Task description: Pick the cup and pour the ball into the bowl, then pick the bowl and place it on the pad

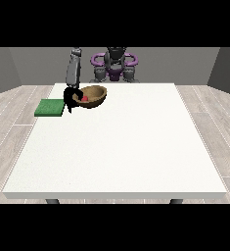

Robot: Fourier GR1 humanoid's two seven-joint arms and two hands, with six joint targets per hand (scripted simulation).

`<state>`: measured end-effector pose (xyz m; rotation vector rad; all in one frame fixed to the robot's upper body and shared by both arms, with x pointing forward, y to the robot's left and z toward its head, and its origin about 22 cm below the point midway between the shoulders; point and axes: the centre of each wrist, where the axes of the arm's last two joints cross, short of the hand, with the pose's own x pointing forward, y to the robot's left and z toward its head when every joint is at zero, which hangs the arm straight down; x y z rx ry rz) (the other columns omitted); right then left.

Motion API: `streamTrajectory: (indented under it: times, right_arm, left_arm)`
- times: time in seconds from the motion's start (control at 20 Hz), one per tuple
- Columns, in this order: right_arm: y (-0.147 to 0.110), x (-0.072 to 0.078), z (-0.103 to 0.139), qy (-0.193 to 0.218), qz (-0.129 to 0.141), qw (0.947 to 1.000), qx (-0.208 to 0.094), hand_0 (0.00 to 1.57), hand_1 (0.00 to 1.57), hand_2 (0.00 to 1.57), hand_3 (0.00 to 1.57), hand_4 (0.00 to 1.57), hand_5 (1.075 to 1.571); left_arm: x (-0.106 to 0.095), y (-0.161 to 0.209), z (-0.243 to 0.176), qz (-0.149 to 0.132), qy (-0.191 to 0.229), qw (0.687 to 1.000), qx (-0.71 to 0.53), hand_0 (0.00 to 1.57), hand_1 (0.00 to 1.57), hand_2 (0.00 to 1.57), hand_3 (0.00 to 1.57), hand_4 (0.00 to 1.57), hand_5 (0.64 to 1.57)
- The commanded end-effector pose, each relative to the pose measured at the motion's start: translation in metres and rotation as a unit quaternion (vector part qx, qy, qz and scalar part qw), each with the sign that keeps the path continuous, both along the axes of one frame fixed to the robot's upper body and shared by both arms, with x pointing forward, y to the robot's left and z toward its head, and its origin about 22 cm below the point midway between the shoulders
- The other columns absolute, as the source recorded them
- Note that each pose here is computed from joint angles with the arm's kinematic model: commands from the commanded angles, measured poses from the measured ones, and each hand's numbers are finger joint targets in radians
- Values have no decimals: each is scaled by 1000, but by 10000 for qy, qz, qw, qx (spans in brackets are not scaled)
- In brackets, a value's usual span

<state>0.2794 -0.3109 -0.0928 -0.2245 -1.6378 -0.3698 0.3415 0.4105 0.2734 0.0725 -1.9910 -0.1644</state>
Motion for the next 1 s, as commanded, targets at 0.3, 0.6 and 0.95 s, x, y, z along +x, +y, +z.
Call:
streamTrajectory:
  times: [0.3,0.6,0.95]
  right_arm:
    - [-74,-13,33,1738,-743,9762,-1068,1571,1571,1571,1175,1000,1545]
    - [-111,-12,72,2068,-651,9691,-1174,1571,1571,1571,973,1056,1556]
    - [-162,11,173,2166,-478,9649,-1404,1571,1571,1571,674,1081,1566]
  left_arm:
    - [2,17,-25,63,473,9987,-195,0,0,0,0,1192,1526]
    - [-11,40,-33,444,582,9972,-146,0,0,0,0,1199,1538]
    - [-21,64,-63,757,728,9943,-188,0,0,0,0,1201,1545]
